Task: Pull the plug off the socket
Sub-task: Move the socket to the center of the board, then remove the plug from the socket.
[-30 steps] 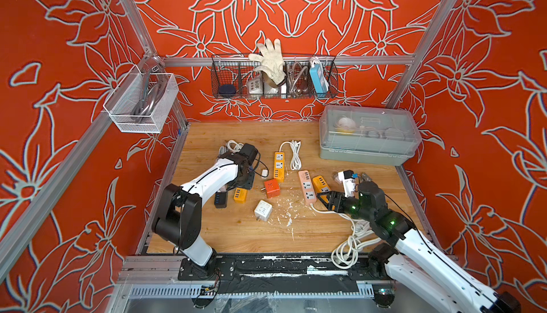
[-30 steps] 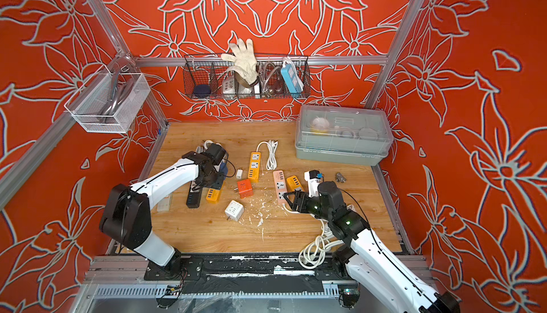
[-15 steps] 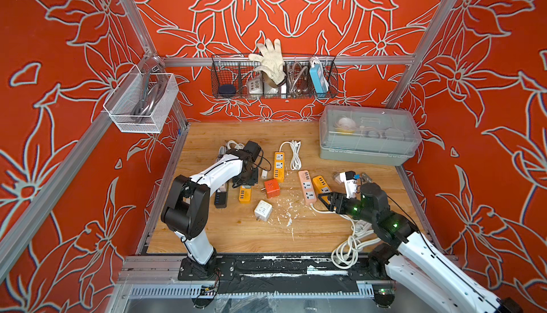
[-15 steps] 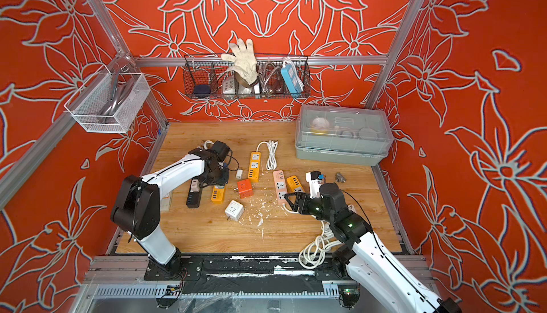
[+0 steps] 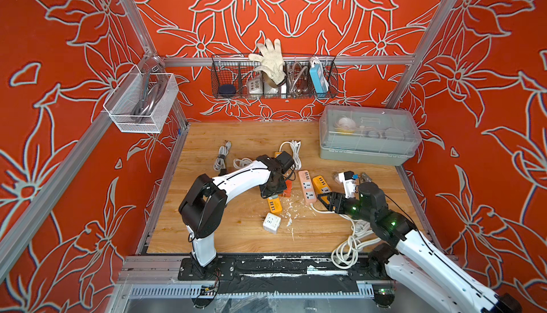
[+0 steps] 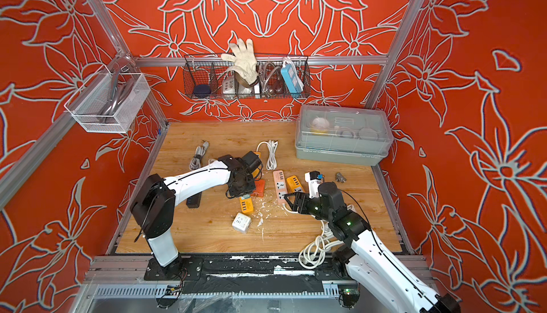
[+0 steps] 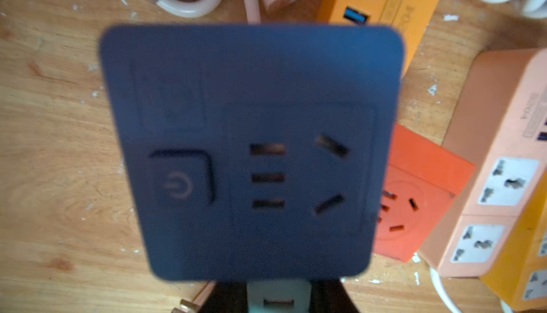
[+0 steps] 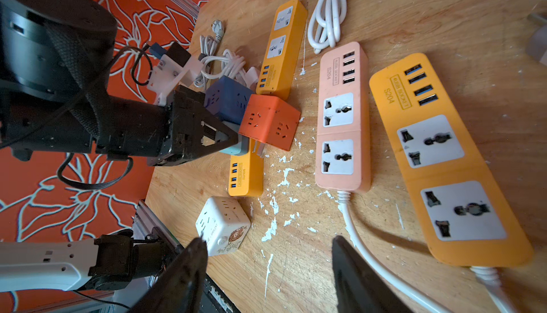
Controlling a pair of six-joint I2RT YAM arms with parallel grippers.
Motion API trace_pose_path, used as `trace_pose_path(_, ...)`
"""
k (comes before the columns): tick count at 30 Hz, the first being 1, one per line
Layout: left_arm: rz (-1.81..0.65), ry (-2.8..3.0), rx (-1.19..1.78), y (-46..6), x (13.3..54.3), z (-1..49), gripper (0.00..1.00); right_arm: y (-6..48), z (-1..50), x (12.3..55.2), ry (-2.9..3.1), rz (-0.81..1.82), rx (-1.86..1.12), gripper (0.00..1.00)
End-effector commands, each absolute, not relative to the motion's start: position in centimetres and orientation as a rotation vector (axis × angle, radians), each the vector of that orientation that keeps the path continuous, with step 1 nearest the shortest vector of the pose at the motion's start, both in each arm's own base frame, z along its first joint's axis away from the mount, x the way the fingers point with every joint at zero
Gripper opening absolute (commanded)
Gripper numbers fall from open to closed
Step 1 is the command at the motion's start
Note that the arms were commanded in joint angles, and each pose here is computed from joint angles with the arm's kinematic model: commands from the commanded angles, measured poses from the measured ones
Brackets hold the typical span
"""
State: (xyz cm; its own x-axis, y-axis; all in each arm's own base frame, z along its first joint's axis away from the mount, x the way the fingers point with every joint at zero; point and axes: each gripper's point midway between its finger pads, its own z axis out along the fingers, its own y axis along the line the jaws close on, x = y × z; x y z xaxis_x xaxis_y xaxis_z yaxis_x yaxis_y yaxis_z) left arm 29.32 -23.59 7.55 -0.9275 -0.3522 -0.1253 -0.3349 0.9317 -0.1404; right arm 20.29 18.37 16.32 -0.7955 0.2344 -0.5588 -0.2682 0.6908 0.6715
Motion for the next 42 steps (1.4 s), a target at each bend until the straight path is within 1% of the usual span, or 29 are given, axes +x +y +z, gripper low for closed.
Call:
trace_pose_path(1,-0.248,3.0,-0.572,-25.7,28.4,6.7,0.26,18.0,16.3,20.2,2.257,1.016,-0.016,0.7)
trace_pose_path(2,-0.274,3.004,-0.565,-26.1,28.4,6.8,0.3,17.9,16.3,20.1,2.258,1.014,-0.018,0.7)
trace_pose_path(4,-0.293,2.999,-0.546,-26.2,28.4,7.2,0.47,17.9,16.4,20.1,2.254,1.01,-0.02,0.7)
trace_pose_path(6,-0.31,2.984,-0.499,-26.2,28.5,8.1,0.57,17.9,16.5,20.1,2.254,1.008,-0.025,0.7)
trace_pose_path(9,-0.331,2.952,-0.44,-25.7,28.4,9.9,0.63,18.0,16.7,20.2,2.251,1.008,-0.031,0.7)
trace_pose_path(13,-0.39,2.861,-0.327,-24.5,28.1,14.0,0.64,18.9,17.2,20.3,2.247,1.056,-0.072,0.7)
trace_pose_path(16,-0.403,2.748,-0.245,-22.4,27.7,16.9,0.64,20.6,17.9,20.3,2.229,1.165,-0.117,0.69)
trace_pose_path(18,-0.438,2.668,-0.178,-20.8,27.4,17.7,0.68,22.0,18.6,20.3,2.209,1.254,-0.169,0.68)
trace_pose_path(20,-0.453,2.607,-0.214,-18.3,26.8,17.1,0.75,23.2,19.1,20.3,2.217,1.282,-0.225,0.67)
trace_pose_path(21,-0.508,2.58,-0.239,-17.2,26.6,16.7,0.76,23.9,19.1,20.3,2.238,1.262,-0.269,0.67)
trace_pose_path(22,-0.589,2.551,-0.269,-16.4,26.2,16.3,0.77,24.5,19.0,20.2,2.261,1.238,-0.317,0.67)
trace_pose_path(23,-0.663,2.522,-0.308,-15.7,25.9,16.0,0.8,25.1,19.0,20.1,2.282,1.212,-0.36,0.67)
trace_pose_path(25,-0.855,2.43,-0.393,-14.5,25.5,15.9,0.83,25.9,17.8,19.8,2.373,1.087,-0.444,0.67)
trace_pose_path(28,-1.008,2.382,-0.478,-14.0,24.9,15.3,0.85,27.1,16.5,20.0,2.479,0.88,-0.561,0.67)
trace_pose_path(33,-1.094,2.44,-0.556,-14.9,24.5,13.2,0.84,28.8,14.5,20.8,2.6,0.506,-0.741,0.67)
trace_pose_path(38,-1.085,2.468,-0.699,-14.4,23.9,10.8,0.83,30.2,13.5,22.9,2.638,0.204,-0.68,0.69)
trace_pose_path(40,-1.091,2.473,-0.738,-14.3,23.7,10.1,0.83,30.9,13.4,23.6,2.632,0.123,-0.677,0.69)
trace_pose_path(42,-1.096,2.479,-0.752,-14.3,23.6,9.8,0.83,32.0,13.1,24.0,2.625,0.111,-0.693,0.69)
